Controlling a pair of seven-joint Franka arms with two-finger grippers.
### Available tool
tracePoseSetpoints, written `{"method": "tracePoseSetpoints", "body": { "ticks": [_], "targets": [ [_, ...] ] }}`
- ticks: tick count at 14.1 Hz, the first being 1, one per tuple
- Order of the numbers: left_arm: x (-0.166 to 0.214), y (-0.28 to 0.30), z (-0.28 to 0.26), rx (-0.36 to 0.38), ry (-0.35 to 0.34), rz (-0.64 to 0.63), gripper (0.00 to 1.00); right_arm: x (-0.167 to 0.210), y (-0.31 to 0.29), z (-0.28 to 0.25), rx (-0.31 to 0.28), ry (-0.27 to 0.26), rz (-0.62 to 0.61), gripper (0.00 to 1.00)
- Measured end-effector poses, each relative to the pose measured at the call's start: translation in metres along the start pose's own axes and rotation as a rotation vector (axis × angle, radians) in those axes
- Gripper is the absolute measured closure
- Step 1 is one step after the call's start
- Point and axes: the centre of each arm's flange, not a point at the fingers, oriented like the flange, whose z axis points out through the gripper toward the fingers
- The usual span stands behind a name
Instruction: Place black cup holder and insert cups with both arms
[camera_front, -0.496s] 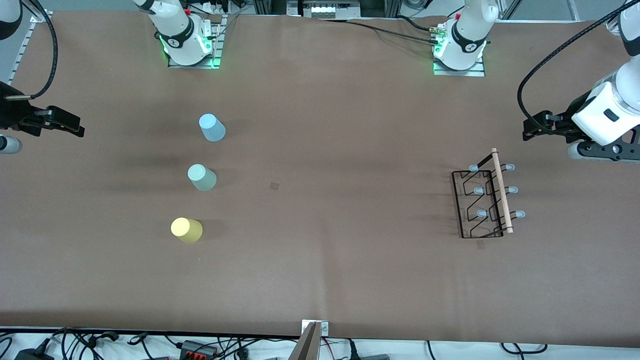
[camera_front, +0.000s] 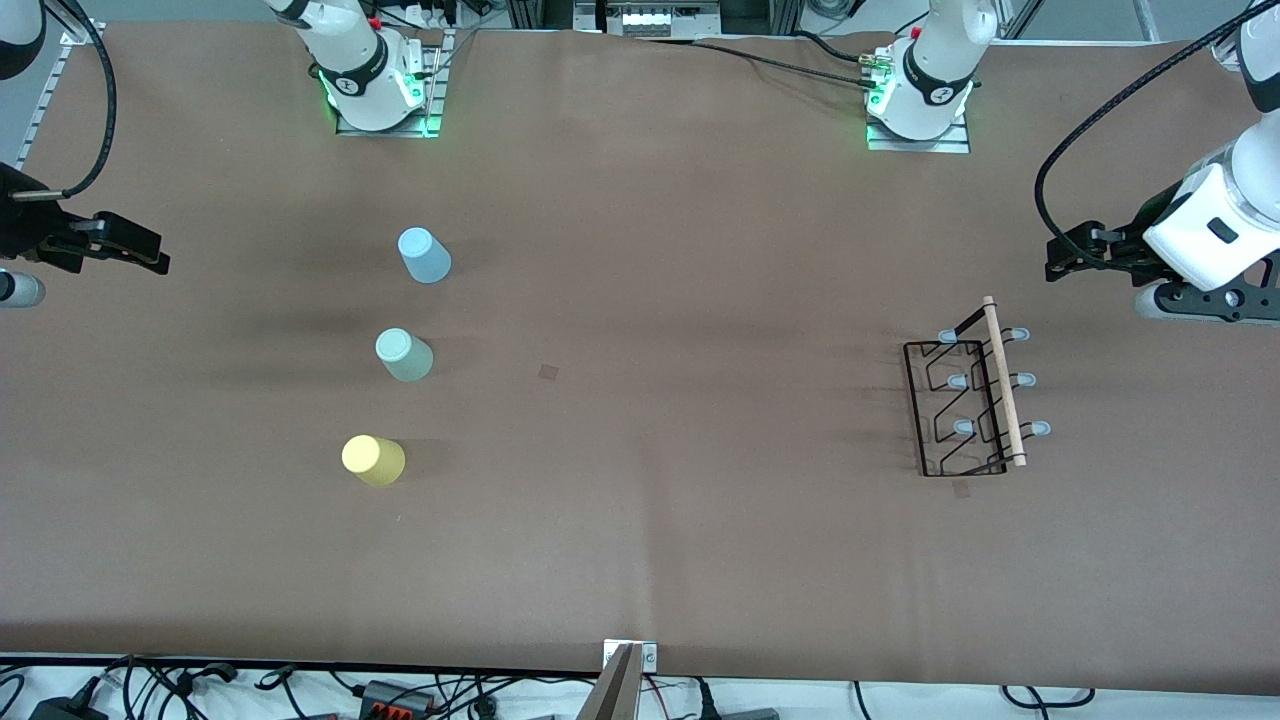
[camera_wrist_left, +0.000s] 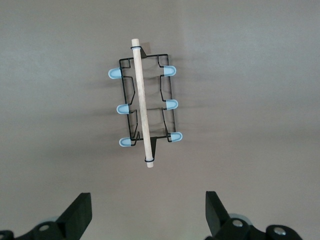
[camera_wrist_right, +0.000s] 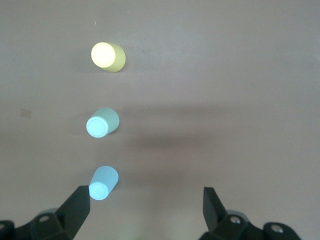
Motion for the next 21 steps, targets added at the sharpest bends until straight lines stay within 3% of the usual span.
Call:
{"method": "tracePoseSetpoints", "body": {
  "ticks": [6, 12, 16, 20, 21],
  "targets": [
    [0.002, 0.0, 0.007, -0.001, -0.019, 0.001, 0.0, 0.001, -0.02, 0.004, 0.001, -0.008, -0.036, 0.0],
    [0.03, -0.007, 0.083, -0.012, -0.17, -0.007, 0.0, 0.01, -0.027, 0.05, 0.004, -0.092, -0.057, 0.0],
    [0.062, -0.01, 0.144, -0.019, -0.062, -0.012, 0.02, 0.017, -0.032, 0.074, 0.006, -0.125, -0.068, 0.0],
    [0.063, -0.012, 0.207, -0.019, 0.034, -0.019, 0.04, 0.022, -0.033, 0.094, 0.007, -0.109, -0.069, 0.0],
    [0.062, -0.013, 0.218, -0.019, 0.056, -0.02, 0.09, 0.023, -0.033, 0.103, 0.007, -0.101, -0.07, 0.0]
  ]
}}
